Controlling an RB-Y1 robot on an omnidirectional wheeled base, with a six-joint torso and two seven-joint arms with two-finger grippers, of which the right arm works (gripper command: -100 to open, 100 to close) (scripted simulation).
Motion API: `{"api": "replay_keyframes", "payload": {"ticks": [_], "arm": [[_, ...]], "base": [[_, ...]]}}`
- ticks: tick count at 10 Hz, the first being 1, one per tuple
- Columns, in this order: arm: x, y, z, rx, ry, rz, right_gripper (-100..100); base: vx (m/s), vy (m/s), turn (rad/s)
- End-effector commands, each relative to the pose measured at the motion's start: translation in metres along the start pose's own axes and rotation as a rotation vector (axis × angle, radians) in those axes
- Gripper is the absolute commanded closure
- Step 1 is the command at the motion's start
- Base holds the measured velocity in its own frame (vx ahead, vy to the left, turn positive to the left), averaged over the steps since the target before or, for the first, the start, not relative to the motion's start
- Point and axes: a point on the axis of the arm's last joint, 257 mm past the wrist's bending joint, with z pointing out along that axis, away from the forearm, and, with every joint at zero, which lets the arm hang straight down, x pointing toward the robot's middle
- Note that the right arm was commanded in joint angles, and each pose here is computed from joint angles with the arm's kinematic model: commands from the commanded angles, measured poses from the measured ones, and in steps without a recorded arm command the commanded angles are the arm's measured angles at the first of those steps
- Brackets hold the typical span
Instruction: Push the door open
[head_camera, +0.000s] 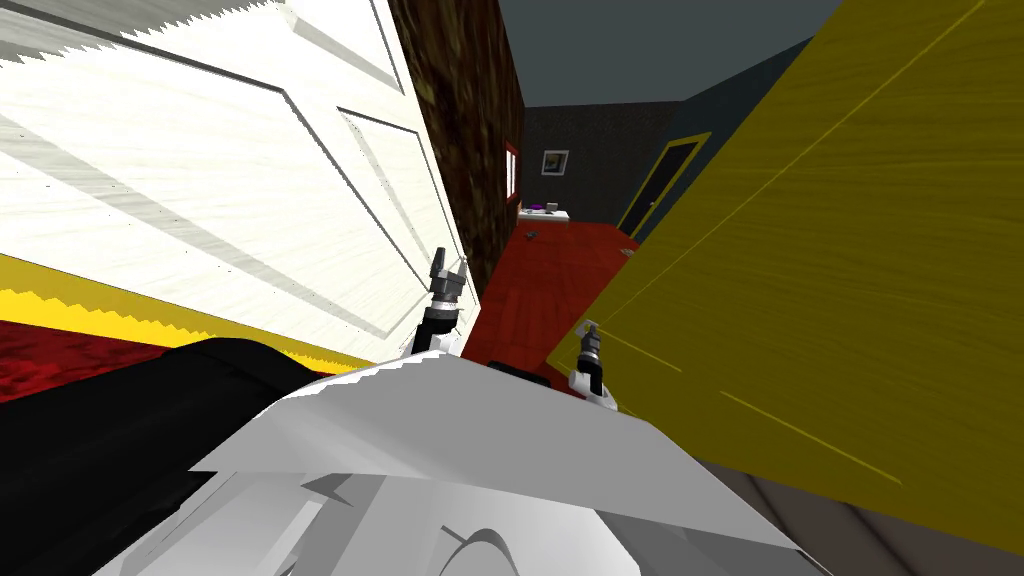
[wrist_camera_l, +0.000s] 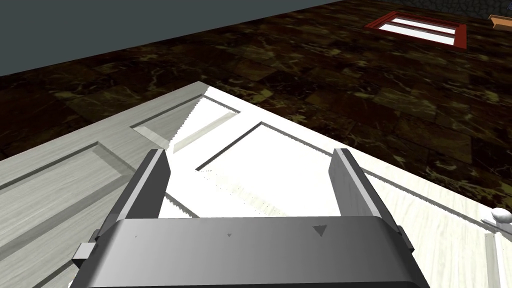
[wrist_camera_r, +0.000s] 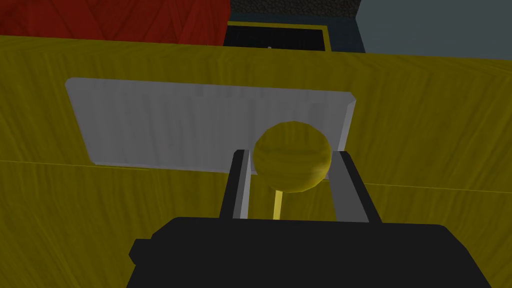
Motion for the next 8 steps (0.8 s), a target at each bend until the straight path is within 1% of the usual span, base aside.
{"api": "replay_keyframes", "payload": {"ticks": [1, 2, 3, 4, 5, 6, 8], "arm": [[-0.023, 0.002, 0.0017, -0.006, -0.044, -0.01, 100], [-0.023, 0.002, 0.0017, -0.006, -0.044, -0.01, 100], [-0.035, 0.002, 0.0019, -0.005, -0.069, -0.011, 100], [-0.044, 0.002, 0.0019, -0.005, -0.087, -0.011, 100], [-0.044, 0.002, 0.0019, -0.005, -0.087, -0.011, 100], [-0.043, 0.0, 0.0022, -0.001, -0.092, -0.001, -100], [-0.044, 0.0, 0.0026, 0.0, -0.102, 0.009, -100]], "base": [[0.215, 0.028, -0.101], [0.148, 0.013, -0.021], [0.166, 0.035, -0.09], [0.222, 0.05, -0.117], [0.13, 0.003, -0.052], [-0.091, 0.098, -0.082], [-0.168, 0.176, -0.078]]}}
